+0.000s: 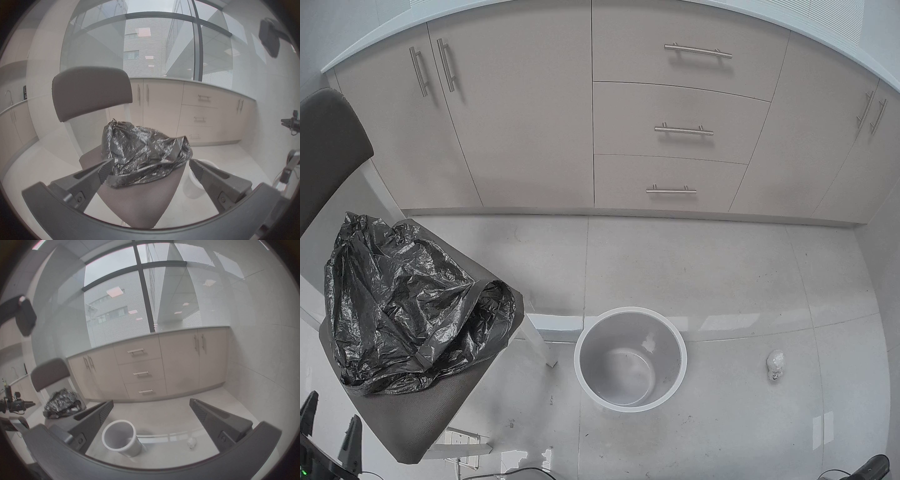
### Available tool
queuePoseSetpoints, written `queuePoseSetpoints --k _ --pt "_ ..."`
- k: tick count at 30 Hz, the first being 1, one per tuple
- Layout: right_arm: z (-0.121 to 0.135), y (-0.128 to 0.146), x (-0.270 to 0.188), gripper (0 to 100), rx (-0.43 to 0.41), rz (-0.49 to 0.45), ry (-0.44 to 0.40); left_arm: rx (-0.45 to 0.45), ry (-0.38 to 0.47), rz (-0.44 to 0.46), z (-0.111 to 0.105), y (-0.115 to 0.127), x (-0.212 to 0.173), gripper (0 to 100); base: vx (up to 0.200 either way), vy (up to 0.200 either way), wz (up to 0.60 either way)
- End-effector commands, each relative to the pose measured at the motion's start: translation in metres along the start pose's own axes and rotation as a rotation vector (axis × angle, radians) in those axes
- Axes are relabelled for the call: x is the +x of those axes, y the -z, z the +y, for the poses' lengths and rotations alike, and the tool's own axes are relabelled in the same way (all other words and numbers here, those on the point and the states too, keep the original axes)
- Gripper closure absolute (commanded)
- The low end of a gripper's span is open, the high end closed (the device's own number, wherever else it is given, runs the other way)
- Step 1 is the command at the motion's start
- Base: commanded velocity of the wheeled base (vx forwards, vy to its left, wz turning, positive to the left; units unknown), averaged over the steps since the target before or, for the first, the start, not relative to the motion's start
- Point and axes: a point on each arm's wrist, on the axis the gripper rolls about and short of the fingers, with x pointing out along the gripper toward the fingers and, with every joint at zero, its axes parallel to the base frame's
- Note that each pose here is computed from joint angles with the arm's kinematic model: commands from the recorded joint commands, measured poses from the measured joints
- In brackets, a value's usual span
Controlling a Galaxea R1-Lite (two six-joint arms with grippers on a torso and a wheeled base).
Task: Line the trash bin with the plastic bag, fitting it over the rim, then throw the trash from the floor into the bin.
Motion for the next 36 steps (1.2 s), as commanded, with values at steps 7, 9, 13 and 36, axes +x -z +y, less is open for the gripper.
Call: queuePoseSetpoints --k 7,9,13,36 --pt "0.039 -0.053 0.17 0 0.193 0.236 -0.339 0.222 0.236 0.28 -0.017 -0.137 0.087 0 0.0 0.0 0.0" --pt "0.041 -0.04 0.183 0 0.199 0.245 -0.34 0.329 0.301 0.352 -0.024 -0.127 0.105 0 0.0 0.0 0.0" --pt "0.045 -0.009 0.207 0 0.231 0.244 -0.333 0.546 0.399 0.443 -0.037 -0.109 0.137 0 0.0 0.0 0.0" --pt "0.043 -0.009 0.205 0 0.243 0.18 -0.243 0.62 0.452 0.348 -0.084 -0.09 0.25 0 0.0 0.0 0.0"
